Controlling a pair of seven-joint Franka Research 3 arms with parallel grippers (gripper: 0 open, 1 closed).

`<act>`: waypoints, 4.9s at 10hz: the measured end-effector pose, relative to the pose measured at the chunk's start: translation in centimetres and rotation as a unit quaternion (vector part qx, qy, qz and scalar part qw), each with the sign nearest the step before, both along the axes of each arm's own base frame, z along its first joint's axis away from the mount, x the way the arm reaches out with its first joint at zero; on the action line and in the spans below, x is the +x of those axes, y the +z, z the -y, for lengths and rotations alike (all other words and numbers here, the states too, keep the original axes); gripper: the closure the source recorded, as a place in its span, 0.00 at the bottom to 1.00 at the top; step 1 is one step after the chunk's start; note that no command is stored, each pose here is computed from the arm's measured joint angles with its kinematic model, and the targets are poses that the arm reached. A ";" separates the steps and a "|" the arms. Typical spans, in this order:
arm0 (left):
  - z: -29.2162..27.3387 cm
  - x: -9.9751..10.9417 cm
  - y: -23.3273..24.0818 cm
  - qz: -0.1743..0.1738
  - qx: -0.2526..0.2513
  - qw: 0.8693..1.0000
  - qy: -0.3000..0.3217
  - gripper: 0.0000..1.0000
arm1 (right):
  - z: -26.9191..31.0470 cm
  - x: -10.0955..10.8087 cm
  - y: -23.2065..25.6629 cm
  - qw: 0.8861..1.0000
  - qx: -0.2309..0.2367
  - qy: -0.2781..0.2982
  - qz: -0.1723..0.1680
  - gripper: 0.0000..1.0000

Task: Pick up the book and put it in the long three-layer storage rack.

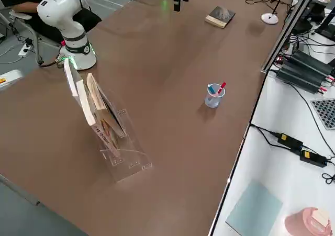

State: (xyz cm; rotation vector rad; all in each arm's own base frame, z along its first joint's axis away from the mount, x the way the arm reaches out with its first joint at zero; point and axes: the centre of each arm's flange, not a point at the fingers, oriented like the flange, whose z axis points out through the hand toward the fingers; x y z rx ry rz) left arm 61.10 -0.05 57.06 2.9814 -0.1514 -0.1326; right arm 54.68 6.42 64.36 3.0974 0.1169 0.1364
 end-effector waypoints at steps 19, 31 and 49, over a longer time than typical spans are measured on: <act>-16.1 -1.2 -31.9 0.005 -0.220 0.971 -0.089 0.00 | 0.1 0.0 0.0 1.000 0.000 -0.001 0.000 0.00; -13.8 -0.1 -36.2 0.048 -0.337 0.939 -0.041 0.01 | 0.2 0.0 0.0 1.000 0.000 -0.001 0.000 0.00; -11.5 0.3 -42.7 0.041 -0.400 0.915 -0.020 0.11 | 0.3 0.0 0.0 1.000 0.000 -0.003 0.000 0.00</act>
